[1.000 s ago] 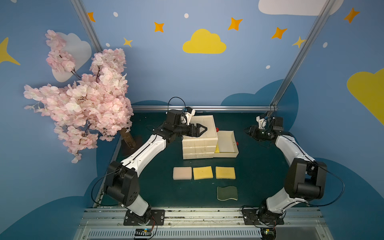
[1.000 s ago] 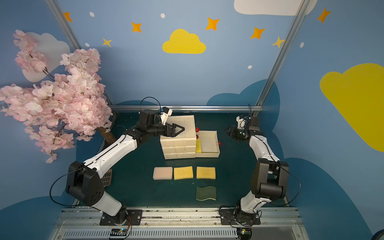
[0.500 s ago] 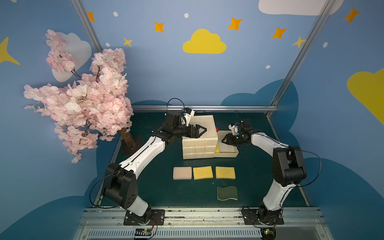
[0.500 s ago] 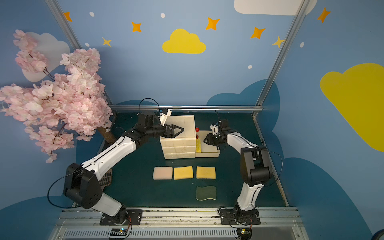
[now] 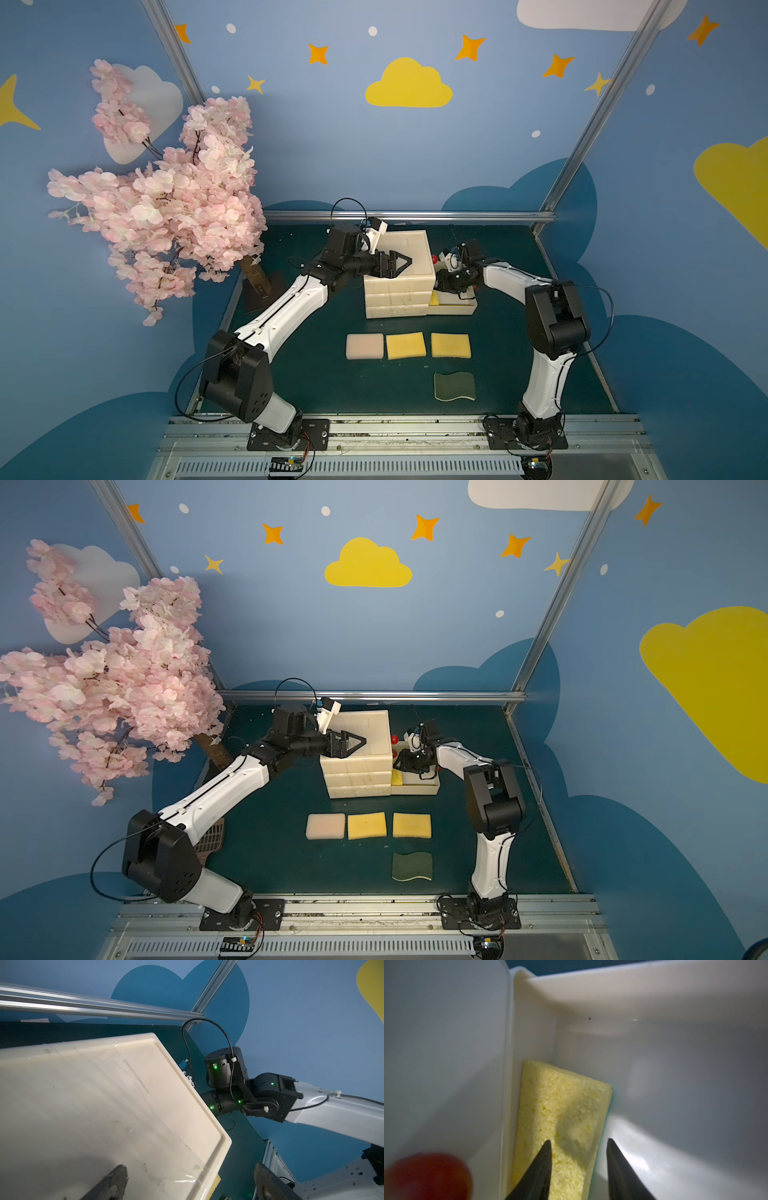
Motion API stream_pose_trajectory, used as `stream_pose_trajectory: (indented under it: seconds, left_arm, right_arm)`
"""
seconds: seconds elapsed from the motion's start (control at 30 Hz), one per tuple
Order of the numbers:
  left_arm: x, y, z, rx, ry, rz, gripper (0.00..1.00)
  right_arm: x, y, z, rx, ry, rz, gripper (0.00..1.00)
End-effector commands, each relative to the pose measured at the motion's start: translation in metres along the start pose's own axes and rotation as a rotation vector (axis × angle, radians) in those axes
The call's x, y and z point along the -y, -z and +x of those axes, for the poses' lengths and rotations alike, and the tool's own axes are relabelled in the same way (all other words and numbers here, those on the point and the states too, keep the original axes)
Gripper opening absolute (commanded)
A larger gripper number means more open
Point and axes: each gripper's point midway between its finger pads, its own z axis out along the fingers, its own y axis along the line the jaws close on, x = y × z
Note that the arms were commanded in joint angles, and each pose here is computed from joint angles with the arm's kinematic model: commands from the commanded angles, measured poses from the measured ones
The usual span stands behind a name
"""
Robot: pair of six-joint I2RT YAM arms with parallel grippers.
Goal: Take the sponge out of the drawer
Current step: Pick up the sponge from the drawer, then place the sponge at the center of the board.
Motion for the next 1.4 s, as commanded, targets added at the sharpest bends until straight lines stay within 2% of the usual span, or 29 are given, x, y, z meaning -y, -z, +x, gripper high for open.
stream_pose_trajectory:
  seconds: [0.0, 0.1, 0.2, 0.3, 0.4, 0.53, 0.67, 0.8, 0.87, 0.97, 1.03, 1.23, 1.37]
  left_arm:
    - [-0.002, 0.006, 0.000, 0.007, 0.009, -0.006, 0.96]
    - [-0.002, 0.006, 0.000, 0.006, 0.010, -0.006, 0.96]
    - [-0.001, 0.007, 0.000, 0.008, 0.010, -0.004, 0.96]
    - [0.000, 0.009, -0.002, 0.015, 0.007, 0.000, 0.96]
    - [0.003, 0.012, -0.004, 0.019, -0.003, 0.003, 0.96]
    - [0.010, 0.018, -0.006, 0.023, -0.025, 0.022, 0.96]
    - [0.028, 0.024, -0.013, 0.034, -0.035, 0.106, 0.97]
    - [0.038, 0.031, -0.020, 0.047, -0.067, 0.120, 0.96]
    - [0.042, 0.034, -0.022, 0.037, -0.087, 0.125, 0.96]
    - [0.055, 0.039, -0.024, 0.018, -0.120, 0.167, 0.96]
    - [0.064, 0.041, -0.020, -0.014, -0.147, 0.208, 0.96]
    - [0.075, 0.039, -0.004, -0.098, -0.176, 0.264, 0.95]
    - [0.081, 0.035, 0.006, -0.142, -0.182, 0.308, 0.95]
  right_arm:
    - [0.001, -0.007, 0.004, -0.030, -0.017, 0.005, 0.32]
    - [0.000, -0.008, 0.003, -0.035, -0.016, -0.002, 0.14]
    - [-0.003, -0.005, 0.001, -0.027, -0.006, -0.008, 0.02]
    - [-0.003, 0.008, -0.006, 0.002, 0.023, 0.025, 0.00]
    - [-0.001, 0.036, -0.019, 0.063, 0.065, 0.083, 0.00]
    - [0.006, 0.089, -0.038, 0.169, 0.101, 0.168, 0.00]
    - [0.021, 0.147, -0.052, 0.297, 0.111, 0.285, 0.00]
    - [0.019, 0.195, -0.062, 0.406, 0.123, 0.348, 0.00]
    - [-0.004, 0.210, -0.064, 0.450, 0.216, 0.288, 0.00]
    - [-0.063, 0.220, -0.050, 0.476, 0.479, 0.050, 0.00]
    - [-0.094, 0.227, -0.036, 0.465, 0.579, -0.059, 0.00]
    - [-0.146, 0.232, 0.002, 0.326, 0.720, -0.272, 0.00]
    - [-0.159, 0.223, 0.015, 0.241, 0.789, -0.289, 0.00]
